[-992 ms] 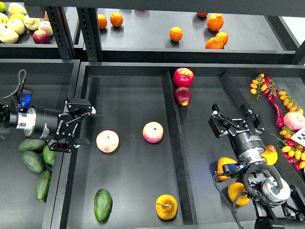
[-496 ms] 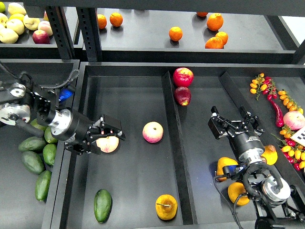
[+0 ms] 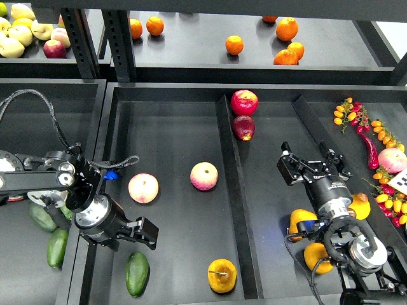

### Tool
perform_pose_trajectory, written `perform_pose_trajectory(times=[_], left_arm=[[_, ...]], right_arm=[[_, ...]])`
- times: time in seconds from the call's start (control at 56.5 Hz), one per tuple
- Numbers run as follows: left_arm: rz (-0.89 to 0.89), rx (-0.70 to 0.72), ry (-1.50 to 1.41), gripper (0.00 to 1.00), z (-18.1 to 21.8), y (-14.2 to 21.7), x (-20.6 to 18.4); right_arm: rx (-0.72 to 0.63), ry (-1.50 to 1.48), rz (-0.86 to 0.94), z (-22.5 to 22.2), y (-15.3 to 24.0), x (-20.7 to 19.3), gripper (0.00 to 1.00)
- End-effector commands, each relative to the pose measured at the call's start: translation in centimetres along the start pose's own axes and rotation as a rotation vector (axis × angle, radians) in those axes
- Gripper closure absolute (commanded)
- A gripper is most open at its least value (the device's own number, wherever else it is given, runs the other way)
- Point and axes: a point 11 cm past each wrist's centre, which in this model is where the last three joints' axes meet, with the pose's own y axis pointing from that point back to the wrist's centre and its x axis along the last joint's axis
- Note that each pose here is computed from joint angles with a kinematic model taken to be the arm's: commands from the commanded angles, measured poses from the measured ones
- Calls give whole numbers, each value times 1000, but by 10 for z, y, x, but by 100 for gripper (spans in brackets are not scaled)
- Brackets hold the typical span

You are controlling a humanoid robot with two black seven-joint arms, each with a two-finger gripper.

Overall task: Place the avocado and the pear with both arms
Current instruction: 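Lower the left gripper onto the dark green avocado and close it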

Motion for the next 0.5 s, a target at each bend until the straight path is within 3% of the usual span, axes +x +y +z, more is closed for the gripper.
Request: perform_pose_trajectory(times=[0.0, 0.478], left_arm=[[2, 23, 4, 0, -7, -2, 1], [-26, 75, -33, 0, 0, -24, -1]], right_arm=[[0, 1, 0, 0, 0, 0, 0], [-7, 36, -5, 1, -3, -4, 0]])
